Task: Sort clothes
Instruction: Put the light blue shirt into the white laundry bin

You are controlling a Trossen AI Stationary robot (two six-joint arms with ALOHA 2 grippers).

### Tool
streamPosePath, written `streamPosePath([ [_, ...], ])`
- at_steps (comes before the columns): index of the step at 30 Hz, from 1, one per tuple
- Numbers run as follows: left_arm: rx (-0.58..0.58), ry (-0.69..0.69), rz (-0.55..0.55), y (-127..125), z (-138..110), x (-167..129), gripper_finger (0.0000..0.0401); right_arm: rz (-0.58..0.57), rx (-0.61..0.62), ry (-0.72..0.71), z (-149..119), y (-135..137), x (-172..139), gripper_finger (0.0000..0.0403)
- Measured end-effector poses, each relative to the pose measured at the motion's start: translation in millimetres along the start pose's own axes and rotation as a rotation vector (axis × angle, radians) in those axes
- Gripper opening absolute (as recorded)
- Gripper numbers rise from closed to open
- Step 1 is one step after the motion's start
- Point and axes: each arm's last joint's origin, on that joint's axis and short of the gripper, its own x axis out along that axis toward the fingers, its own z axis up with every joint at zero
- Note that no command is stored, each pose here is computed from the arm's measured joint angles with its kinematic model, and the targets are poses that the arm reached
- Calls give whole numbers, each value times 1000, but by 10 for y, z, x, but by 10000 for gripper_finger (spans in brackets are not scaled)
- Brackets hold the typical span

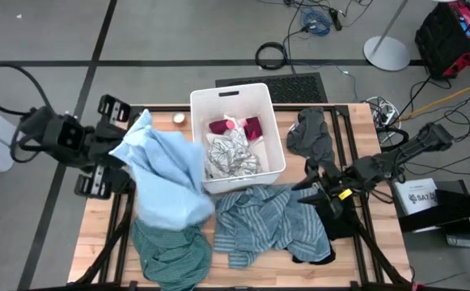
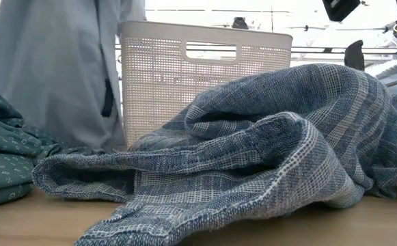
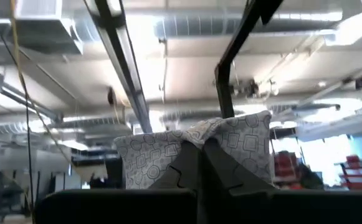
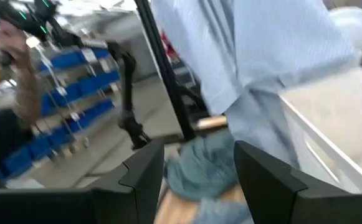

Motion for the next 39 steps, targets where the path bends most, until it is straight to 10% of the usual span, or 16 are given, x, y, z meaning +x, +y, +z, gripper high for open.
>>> streamPosePath([
  [11, 48, 204, 238, -425, -890, 447, 4, 228, -14, -210, -32, 278, 309, 183],
  [20, 203, 485, 414, -693, -1747, 581, 4, 10, -156, -113, -332, 467, 1013, 183],
  [29, 236, 541, 435, -716, -1832, 566, 4, -60, -361, 14, -36, 861, 1500, 183],
  [39, 242, 552, 432, -723, -1839, 560, 4, -480, -424, 70, -52, 984, 1859, 183],
])
